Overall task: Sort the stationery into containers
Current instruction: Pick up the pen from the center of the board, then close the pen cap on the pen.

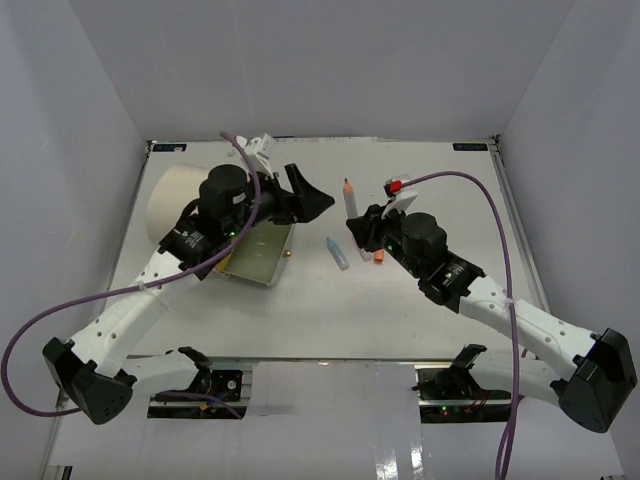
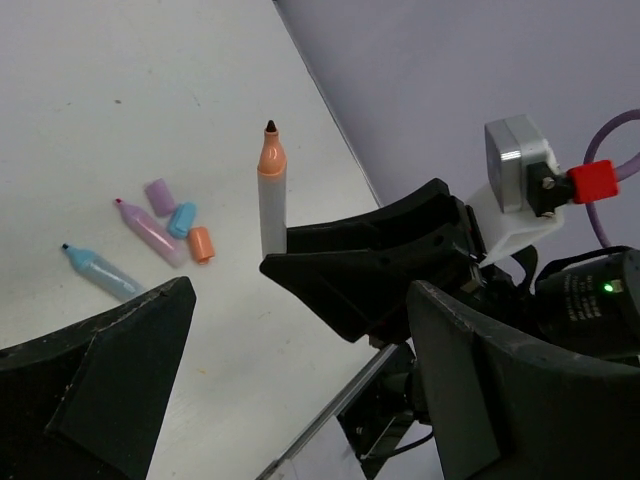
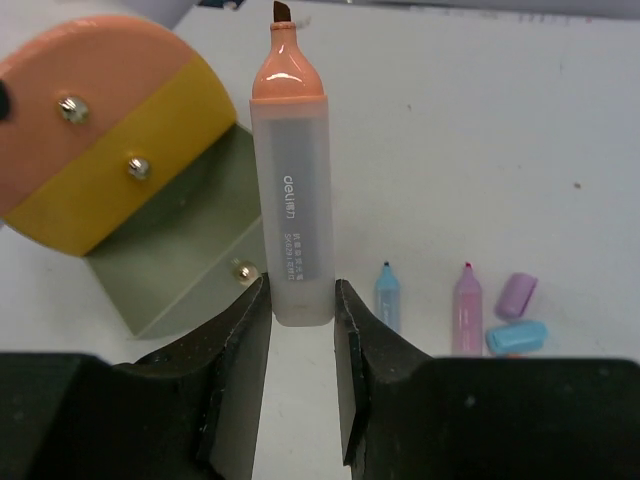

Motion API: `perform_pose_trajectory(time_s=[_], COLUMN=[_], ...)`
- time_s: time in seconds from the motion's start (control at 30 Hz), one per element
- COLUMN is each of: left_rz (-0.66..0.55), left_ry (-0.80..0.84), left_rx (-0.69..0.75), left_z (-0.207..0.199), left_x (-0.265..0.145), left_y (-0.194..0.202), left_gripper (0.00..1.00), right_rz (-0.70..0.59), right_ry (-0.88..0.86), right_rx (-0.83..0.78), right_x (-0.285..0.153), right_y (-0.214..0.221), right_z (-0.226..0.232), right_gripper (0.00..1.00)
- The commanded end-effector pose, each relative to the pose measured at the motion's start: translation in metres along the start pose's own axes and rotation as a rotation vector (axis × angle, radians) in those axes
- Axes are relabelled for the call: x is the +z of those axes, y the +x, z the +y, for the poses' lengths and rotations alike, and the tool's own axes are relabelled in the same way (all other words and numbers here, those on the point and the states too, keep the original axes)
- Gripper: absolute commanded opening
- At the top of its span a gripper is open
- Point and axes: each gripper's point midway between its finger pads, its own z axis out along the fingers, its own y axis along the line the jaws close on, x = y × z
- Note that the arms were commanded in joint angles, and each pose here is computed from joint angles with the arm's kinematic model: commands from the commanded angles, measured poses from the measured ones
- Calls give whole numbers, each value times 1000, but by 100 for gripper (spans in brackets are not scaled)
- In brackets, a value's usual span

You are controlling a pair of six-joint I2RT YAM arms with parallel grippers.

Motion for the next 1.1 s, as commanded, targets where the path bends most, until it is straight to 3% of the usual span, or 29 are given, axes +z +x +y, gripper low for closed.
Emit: perform_pose_trajectory(time_s=[0.0, 0.3, 0.53, 0.83, 1.07], left_rz=[-141, -226, -247, -240, -217], left_ry=[15, 64, 53, 89, 129], left_rx=[70, 133, 133, 137, 142], left_z=[-15, -24, -13, -12, -14], left_x=[21, 56, 68, 78, 84], left_y=[-17, -4, 5, 16, 29], left_gripper=[98, 96, 89, 72, 67], right_rz=[-190, -223, -241, -242, -243], right_ry=[-37, -54, -82, -112, -136], right_rx=[48, 79, 109, 128, 144], right_x=[1, -5, -9, -10, -11], right_y=[-60, -64, -66, -63, -62], right_z=[22, 29, 34, 39, 43], right_gripper=[8, 8, 8, 8, 8])
